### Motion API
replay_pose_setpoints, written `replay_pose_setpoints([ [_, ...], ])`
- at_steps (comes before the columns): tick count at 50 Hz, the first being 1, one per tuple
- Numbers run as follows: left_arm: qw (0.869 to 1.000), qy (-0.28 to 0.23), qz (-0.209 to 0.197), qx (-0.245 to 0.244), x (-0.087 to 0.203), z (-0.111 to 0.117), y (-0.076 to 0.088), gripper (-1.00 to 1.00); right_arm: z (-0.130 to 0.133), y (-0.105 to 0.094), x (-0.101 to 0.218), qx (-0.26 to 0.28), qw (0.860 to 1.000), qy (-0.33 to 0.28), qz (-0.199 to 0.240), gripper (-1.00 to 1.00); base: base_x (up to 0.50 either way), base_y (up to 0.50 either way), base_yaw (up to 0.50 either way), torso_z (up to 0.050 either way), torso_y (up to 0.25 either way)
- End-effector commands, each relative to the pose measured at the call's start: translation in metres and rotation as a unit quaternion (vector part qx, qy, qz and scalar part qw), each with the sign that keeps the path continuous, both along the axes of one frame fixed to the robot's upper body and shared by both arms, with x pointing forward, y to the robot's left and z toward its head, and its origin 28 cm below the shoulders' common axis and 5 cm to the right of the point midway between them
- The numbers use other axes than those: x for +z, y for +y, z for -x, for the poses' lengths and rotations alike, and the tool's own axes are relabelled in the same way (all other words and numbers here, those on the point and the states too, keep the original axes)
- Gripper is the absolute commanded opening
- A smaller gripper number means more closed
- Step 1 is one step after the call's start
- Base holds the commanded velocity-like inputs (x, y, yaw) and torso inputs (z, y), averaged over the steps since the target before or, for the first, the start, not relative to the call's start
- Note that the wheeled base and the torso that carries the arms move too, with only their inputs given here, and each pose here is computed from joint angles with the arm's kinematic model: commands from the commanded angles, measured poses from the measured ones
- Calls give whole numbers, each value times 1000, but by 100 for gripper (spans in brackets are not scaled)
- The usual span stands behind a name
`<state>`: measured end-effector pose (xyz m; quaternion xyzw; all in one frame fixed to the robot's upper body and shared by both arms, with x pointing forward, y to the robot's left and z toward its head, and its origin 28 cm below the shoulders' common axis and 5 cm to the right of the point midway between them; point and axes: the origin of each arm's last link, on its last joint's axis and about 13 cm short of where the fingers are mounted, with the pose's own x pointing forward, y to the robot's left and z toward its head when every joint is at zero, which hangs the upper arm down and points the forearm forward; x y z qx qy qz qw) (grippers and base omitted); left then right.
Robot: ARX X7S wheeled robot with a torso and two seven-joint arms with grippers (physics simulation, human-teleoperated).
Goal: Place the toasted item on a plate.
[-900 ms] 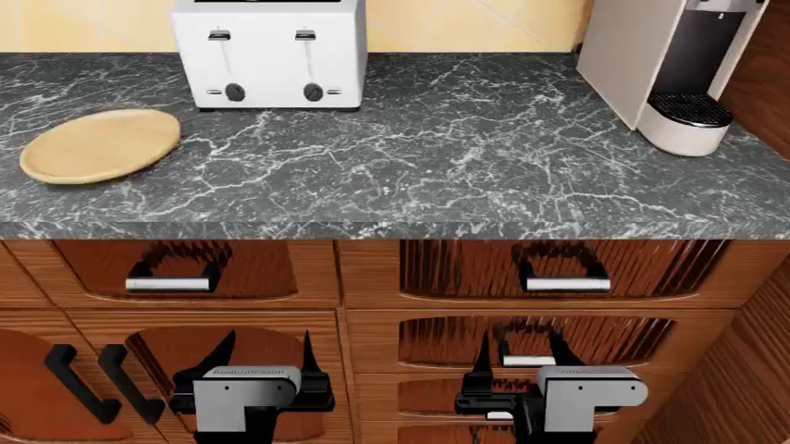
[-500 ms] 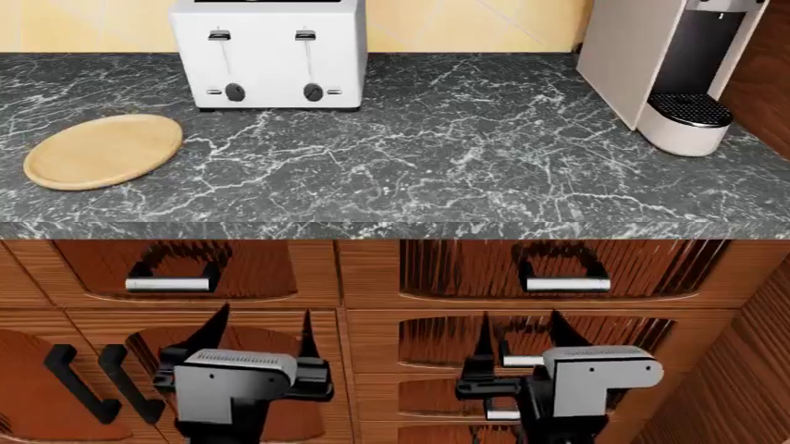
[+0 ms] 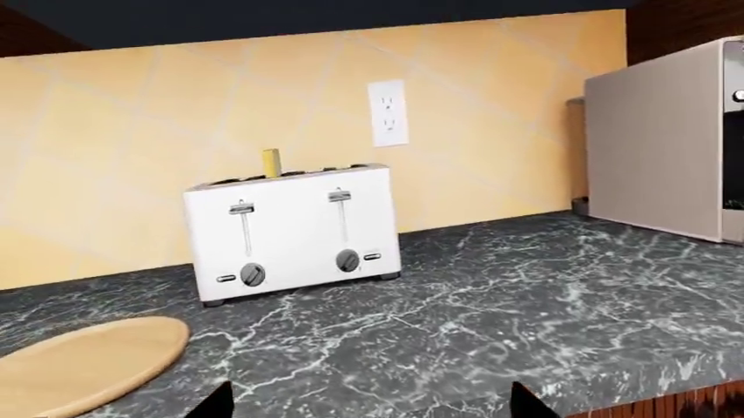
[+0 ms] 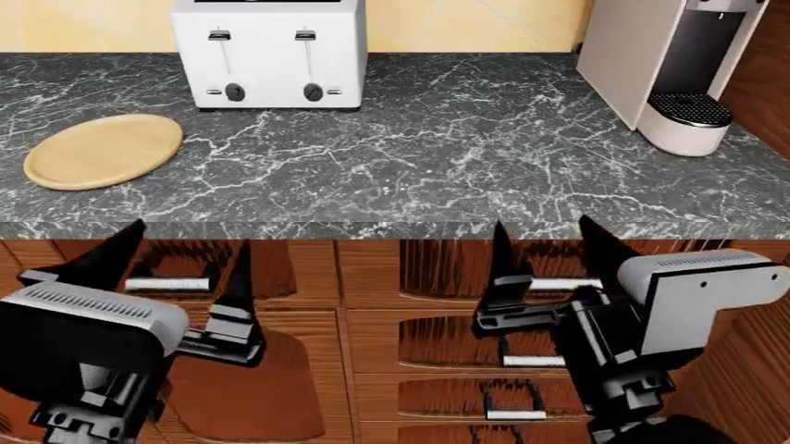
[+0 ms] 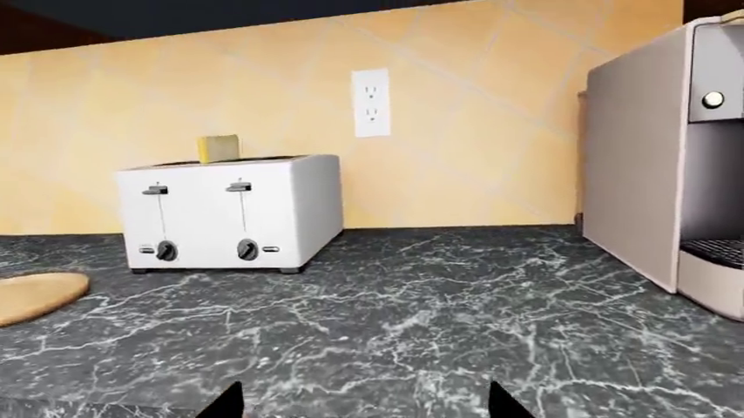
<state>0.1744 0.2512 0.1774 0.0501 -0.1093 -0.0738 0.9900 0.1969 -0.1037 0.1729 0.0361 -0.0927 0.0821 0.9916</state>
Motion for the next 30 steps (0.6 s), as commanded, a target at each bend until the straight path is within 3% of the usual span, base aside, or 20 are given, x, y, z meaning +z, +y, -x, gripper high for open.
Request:
replay_pose_setpoints([
  [1,1000,-21,-20,-6,43,26,14,100,17,-2,36,38,999,-31,10,100,0,0,0,0,0],
  [18,998,-48,-16,-39,86,50,15,100,38,-7,69,65,992,-84,68,100,20,0,0,0,0],
  [21,998,-49,-37,-30,92,52,22,100,41,-7,74,71,991,-87,80,100,150,0,0,0,0],
  [30,997,-55,-37,-32,95,55,26,100,43,-6,77,77,989,-101,81,100,323,77,0,0,0],
])
